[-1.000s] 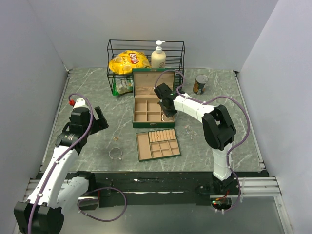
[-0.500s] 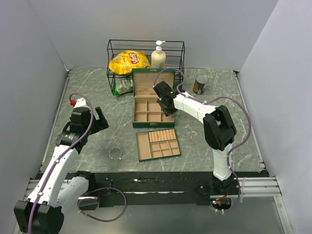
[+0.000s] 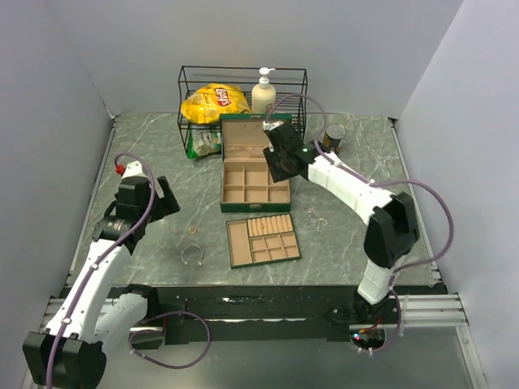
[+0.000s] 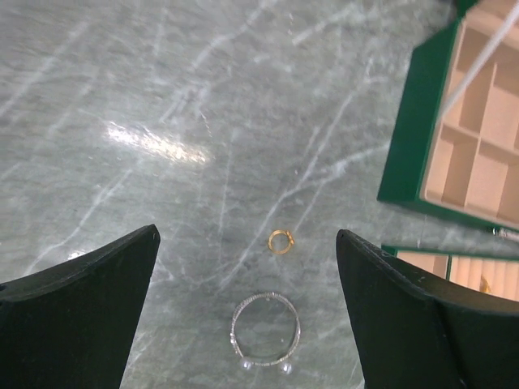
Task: Organize the mixed jewelry
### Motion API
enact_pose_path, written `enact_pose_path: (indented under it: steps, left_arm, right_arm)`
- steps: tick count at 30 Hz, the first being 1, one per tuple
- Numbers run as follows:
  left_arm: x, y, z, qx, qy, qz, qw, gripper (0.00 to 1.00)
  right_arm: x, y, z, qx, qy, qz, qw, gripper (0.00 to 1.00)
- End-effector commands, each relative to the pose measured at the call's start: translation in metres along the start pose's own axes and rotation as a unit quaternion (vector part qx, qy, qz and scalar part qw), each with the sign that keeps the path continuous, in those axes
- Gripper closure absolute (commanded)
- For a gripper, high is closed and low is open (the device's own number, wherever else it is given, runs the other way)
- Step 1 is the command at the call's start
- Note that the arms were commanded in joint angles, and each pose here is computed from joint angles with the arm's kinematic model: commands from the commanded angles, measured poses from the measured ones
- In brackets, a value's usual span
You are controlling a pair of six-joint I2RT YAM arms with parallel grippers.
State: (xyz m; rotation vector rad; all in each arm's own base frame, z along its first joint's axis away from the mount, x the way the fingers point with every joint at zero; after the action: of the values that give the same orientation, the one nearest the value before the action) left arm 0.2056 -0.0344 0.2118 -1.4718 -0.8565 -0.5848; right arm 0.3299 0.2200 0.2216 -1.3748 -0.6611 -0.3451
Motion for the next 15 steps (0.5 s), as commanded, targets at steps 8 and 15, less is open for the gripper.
enact_pose_path:
  steps: [8,15]
  left_arm:
    - [0.025,-0.021,0.016,0.085,-0.043,-0.070,0.993,0.04]
    - [0.029,-0.053,0.030,0.117,-0.093,-0.144,0.978,0.04]
  right_arm:
    - [-0.055,-0.053,0.083,0.177,0.081,-0.011,0.981,0.57]
    - [-0.107,-0.056,0.143,0.228,0.066,0.026,0.971,0.57]
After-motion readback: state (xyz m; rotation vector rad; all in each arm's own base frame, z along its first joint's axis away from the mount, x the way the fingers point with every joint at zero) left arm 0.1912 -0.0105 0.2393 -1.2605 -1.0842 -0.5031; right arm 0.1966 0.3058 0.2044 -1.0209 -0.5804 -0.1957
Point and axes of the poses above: each gripper's point midway between its finger pads, its own y axis out along the fingers, its own z axis along the line the jaws close on, x = y × z, the point moved 8 cm from there along -y, back along the fingers, and after that the axes turned 11 degrees about y, right-handed, at the moved point
